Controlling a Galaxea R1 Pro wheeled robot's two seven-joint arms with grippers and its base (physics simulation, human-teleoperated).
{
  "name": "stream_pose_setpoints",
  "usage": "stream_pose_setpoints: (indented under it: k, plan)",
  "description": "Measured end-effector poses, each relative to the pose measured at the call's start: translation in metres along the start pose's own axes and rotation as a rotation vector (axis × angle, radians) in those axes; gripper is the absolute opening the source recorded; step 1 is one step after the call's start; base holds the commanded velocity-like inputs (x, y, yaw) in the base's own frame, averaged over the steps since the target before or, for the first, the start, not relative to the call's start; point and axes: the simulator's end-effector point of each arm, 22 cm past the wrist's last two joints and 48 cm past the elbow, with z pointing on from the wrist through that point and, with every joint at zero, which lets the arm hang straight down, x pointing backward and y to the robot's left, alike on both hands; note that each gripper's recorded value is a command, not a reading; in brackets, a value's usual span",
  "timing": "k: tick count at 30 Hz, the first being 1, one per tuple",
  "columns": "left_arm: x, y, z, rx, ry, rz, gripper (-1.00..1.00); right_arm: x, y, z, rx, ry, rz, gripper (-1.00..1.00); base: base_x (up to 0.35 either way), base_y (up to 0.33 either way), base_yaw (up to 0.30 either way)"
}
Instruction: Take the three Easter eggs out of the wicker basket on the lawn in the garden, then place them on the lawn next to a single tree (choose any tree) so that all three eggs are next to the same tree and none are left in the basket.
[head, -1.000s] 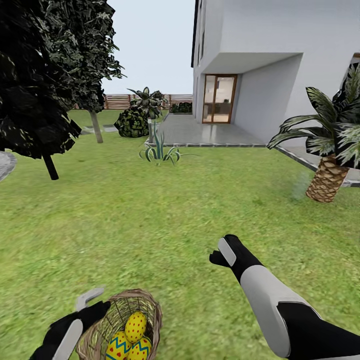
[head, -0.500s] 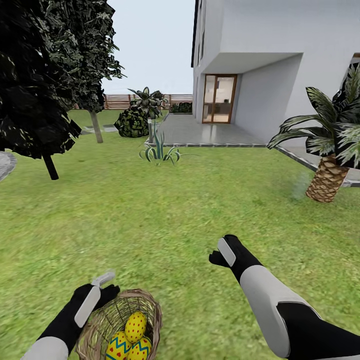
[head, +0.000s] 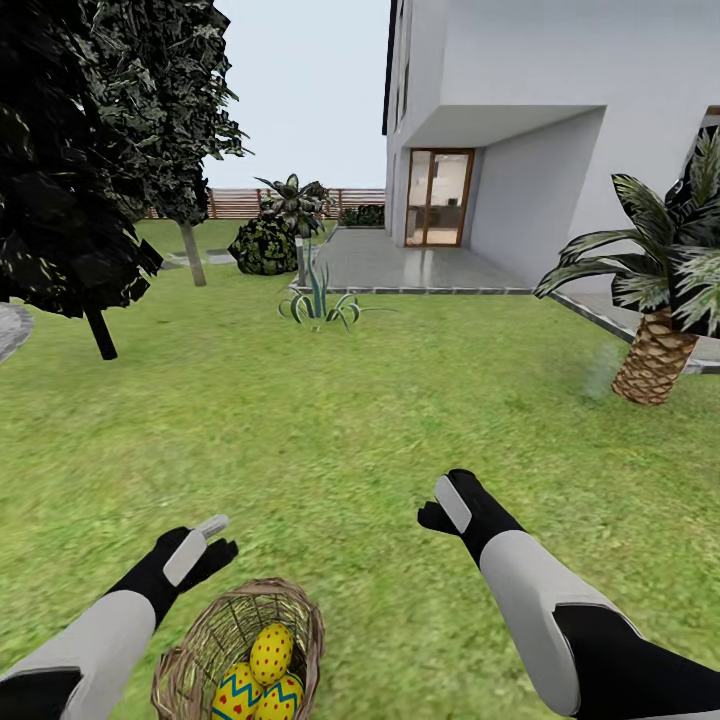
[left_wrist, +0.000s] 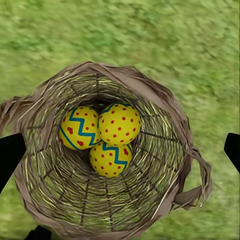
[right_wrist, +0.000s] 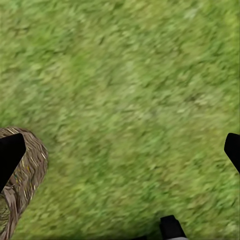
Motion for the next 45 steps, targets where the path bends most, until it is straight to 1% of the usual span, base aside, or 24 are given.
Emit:
stream_pose_setpoints:
  k: [7, 22, 33, 45]
  plan:
    - [0.0063, 0.0049, 0.0042, -0.018, 0.015, -0.004, 1.00, -0.0004, -0.0006, -0.0001, 0.002, -0.001, 0.000, 1.00, 0.000, 0.000, 0.000]
    - [0.0044, 0.0014, 0.0042, -0.004, 0.007, -0.004, 1.00, 0.0002, -0.0003, 0.0000, 0.002, 0.000, 0.000, 1.00, 0.002, 0.000, 0.000]
    - [0.0069, 0.0029, 0.0043, -0.012, 0.016, -0.001, 1.00, 0.0005, -0.0003, 0.0001, 0.002, 0.001, -0.001, 1.00, 0.050, 0.000, 0.000]
    - [0.0072, 0.0013, 0.0041, -0.003, 0.019, 0.000, 1.00, 0.0005, -0.0004, 0.0002, 0.002, 0.001, -0.001, 1.00, 0.085, 0.032, 0.000]
